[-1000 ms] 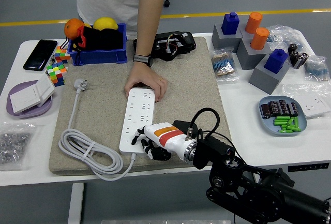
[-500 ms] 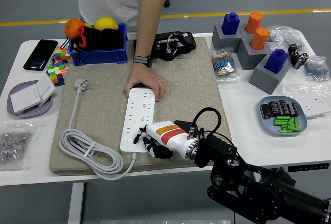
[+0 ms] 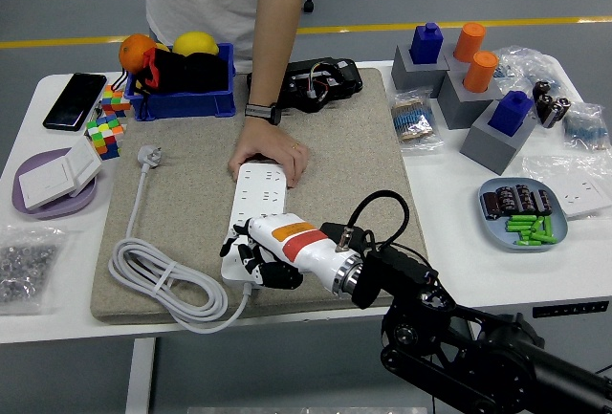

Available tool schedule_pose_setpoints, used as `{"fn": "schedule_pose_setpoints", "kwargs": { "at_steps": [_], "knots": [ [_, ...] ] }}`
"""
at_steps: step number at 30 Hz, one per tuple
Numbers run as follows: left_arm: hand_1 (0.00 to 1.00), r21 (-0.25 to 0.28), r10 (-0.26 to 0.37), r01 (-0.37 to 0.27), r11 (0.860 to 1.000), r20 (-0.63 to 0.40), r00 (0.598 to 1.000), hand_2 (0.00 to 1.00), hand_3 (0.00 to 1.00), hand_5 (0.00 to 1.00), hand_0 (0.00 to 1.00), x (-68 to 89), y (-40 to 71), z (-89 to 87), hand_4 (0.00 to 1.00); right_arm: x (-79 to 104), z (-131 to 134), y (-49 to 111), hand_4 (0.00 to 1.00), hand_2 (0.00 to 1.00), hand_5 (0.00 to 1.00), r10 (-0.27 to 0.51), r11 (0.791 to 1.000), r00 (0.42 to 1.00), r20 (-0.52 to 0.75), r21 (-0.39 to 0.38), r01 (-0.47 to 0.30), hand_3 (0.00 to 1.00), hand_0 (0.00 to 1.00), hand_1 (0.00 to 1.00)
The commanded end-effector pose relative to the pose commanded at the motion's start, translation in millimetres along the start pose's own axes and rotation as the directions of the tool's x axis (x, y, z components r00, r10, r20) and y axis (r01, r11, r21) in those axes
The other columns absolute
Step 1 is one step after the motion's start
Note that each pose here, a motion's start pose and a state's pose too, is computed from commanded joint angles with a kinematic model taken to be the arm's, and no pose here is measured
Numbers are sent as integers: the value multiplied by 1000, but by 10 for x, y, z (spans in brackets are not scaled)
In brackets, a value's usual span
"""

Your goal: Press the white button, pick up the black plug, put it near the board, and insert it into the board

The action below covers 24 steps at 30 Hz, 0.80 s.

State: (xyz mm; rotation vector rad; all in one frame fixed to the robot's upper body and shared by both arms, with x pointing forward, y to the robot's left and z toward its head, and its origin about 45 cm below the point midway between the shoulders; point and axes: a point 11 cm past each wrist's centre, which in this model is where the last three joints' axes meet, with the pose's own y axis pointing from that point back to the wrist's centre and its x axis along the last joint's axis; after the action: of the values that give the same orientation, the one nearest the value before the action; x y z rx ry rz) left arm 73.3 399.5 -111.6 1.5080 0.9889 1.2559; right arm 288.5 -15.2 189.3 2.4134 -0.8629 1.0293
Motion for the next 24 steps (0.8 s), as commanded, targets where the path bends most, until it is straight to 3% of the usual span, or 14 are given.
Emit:
{"fn": "schedule_pose_setpoints", "kwargs": {
  "at_steps": [3, 4, 9, 10, 15, 16, 21, 22, 24],
  "knots": [
    [640, 0, 0, 0, 1000, 0, 1000, 631, 673, 97, 650, 1, -1, -4, 513, 156, 20, 41, 211, 173, 2, 43, 999, 999, 25, 5, -43, 597, 2, 31],
    [640, 1, 0, 0, 1000, 0, 1000, 631, 673, 96, 650, 1, -1, -4, 514, 199, 42, 52, 338, 155, 2, 53, 999, 998, 31, -1, -53, 613, 32, 78],
    [640, -2, 0, 0, 1000, -4, 1000, 631, 673, 96, 650, -4, 0, 3, 514, 413, 298, 144, 338, 155, 2, 122, 991, 992, 37, -53, -120, 613, 32, 78],
    [639, -3, -1, 1, 1000, -4, 1000, 631, 673, 93, 650, -5, 0, 5, 514, 434, 364, 166, 564, 410, 91, 128, 990, 991, 33, -73, -125, 603, 400, 351],
    [639, -7, -2, 2, 1000, -13, 1000, 631, 673, 93, 650, -14, 0, 10, 514, 477, 748, 339, 564, 410, 91, 126, 975, 992, 29, -187, -118, 603, 400, 351],
    [640, -6, -2, 2, 1000, -15, 1000, 632, 673, 95, 650, -15, 0, 9, 514, 476, 806, 372, 831, 734, 185, 125, 972, 992, 34, -204, -116, 680, 732, 752],
    [640, -7, -2, 2, 1000, -19, 1000, 632, 673, 95, 650, -19, 0, 11, 514, 497, 990, 509, 831, 734, 185, 150, 960, 987, 52, -247, -133, 680, 732, 752],
    [640, -8, -2, 2, 1000, -18, 1000, 632, 674, 99, 650, -21, 0, 13, 516, 511, 1003, 531, 920, 741, 252, 164, 958, 985, 57, -247, -145, 667, 767, 749],
    [640, -8, -2, 2, 1000, -16, 1000, 632, 674, 99, 650, -24, 0, 16, 516, 537, 1017, 563, 920, 741, 252, 188, 955, 980, 66, -244, -167, 667, 767, 749]
  ]
}}
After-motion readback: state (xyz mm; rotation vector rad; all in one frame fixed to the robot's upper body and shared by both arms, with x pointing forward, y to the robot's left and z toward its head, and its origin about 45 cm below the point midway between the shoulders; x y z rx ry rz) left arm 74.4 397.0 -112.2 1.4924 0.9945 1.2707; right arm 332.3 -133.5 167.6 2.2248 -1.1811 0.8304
